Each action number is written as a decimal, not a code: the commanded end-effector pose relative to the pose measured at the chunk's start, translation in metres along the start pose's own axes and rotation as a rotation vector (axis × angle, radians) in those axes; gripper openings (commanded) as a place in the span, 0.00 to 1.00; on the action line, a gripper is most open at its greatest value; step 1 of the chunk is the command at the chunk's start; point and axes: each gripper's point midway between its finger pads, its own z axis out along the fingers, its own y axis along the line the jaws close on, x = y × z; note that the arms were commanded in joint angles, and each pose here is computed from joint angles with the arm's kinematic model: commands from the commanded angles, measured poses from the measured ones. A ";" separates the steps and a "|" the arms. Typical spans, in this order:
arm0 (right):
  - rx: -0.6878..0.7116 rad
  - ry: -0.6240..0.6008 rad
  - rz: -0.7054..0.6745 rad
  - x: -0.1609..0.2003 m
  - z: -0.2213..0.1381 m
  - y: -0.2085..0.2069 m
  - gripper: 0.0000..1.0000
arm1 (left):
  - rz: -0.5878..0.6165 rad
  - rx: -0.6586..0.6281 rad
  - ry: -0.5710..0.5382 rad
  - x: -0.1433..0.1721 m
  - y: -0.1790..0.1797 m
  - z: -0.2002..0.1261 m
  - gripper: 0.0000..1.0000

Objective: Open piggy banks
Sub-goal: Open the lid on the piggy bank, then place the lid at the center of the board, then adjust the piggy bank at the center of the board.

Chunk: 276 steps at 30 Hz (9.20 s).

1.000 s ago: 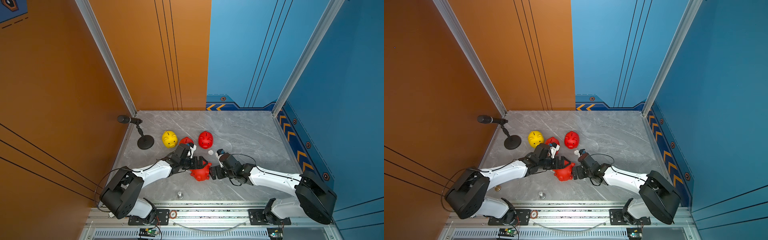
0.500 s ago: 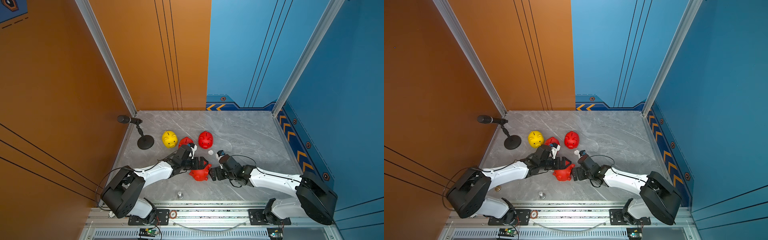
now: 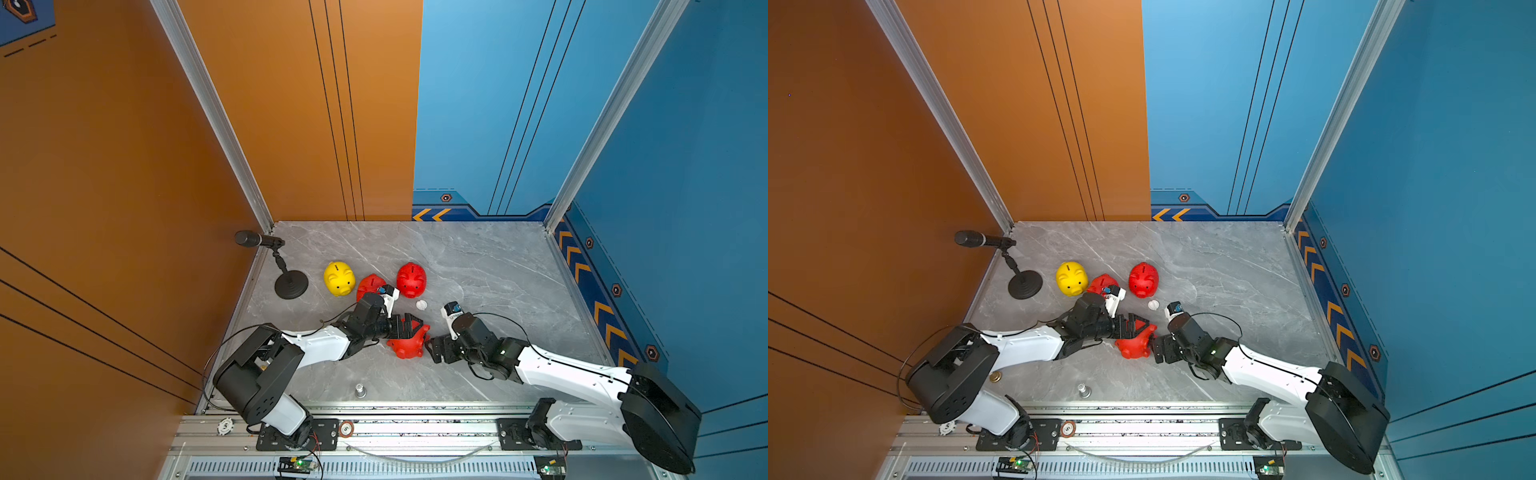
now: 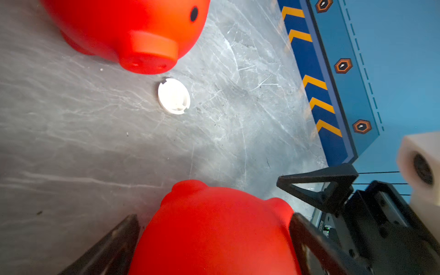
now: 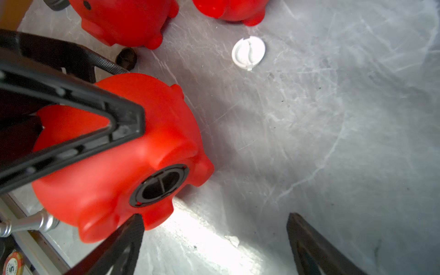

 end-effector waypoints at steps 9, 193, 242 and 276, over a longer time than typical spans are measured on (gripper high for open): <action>-0.276 -0.087 0.015 -0.009 -0.024 0.006 0.65 | -0.076 -0.084 0.197 0.053 0.050 0.006 0.96; 0.247 0.082 0.149 -0.074 0.063 -0.132 0.05 | -0.111 -0.216 0.274 0.065 0.064 -0.015 0.91; -0.161 -0.136 -0.288 0.060 -0.045 0.099 1.00 | -0.069 0.024 0.172 0.019 0.014 -0.029 0.96; -0.495 0.137 -0.077 0.044 -0.080 0.112 0.97 | -0.077 0.007 0.110 0.014 0.016 -0.053 0.98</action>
